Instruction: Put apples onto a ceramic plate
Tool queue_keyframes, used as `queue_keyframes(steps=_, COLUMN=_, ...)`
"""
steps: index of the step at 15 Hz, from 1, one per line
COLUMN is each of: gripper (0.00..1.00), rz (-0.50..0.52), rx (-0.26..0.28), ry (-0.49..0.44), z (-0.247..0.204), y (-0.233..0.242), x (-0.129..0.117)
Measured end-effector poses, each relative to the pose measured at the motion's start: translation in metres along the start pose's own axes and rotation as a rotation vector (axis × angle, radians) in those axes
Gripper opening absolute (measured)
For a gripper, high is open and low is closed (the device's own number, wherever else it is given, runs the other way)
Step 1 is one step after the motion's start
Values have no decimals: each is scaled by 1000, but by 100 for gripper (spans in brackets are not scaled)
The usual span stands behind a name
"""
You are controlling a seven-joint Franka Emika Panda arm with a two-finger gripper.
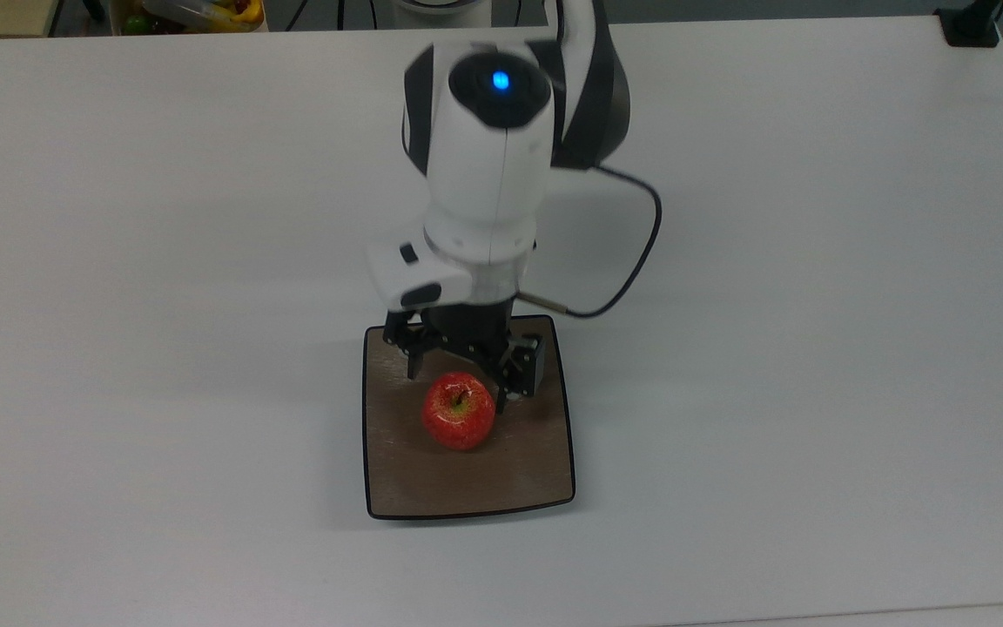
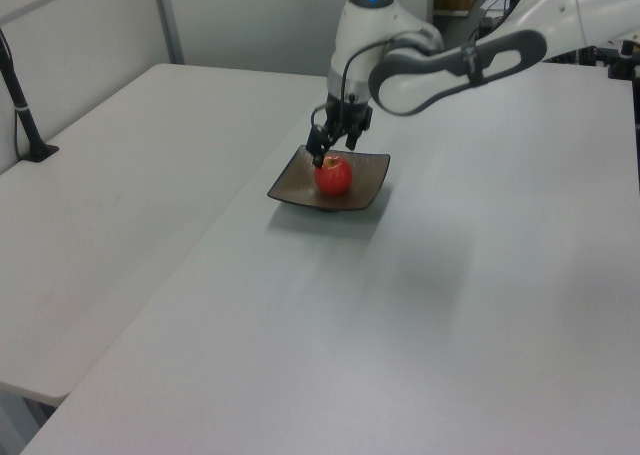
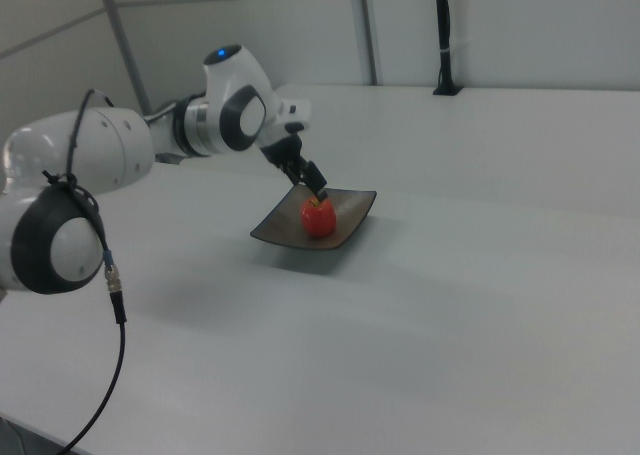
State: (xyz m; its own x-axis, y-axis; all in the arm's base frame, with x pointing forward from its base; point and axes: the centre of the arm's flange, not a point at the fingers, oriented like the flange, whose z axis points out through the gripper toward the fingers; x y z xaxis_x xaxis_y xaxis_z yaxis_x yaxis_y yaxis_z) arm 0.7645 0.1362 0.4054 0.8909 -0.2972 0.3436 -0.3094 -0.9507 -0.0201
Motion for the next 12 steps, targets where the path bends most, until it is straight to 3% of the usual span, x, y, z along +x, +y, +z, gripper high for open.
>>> queue_keyframes(steps=6, gripper=100, rz=72, rx=-21, ry=-63, z=-152, y=60, x=5)
queue_keyframes(steps=12, gripper=100, rz=125, rx=-50, ry=-182, z=-260, y=127, x=-33)
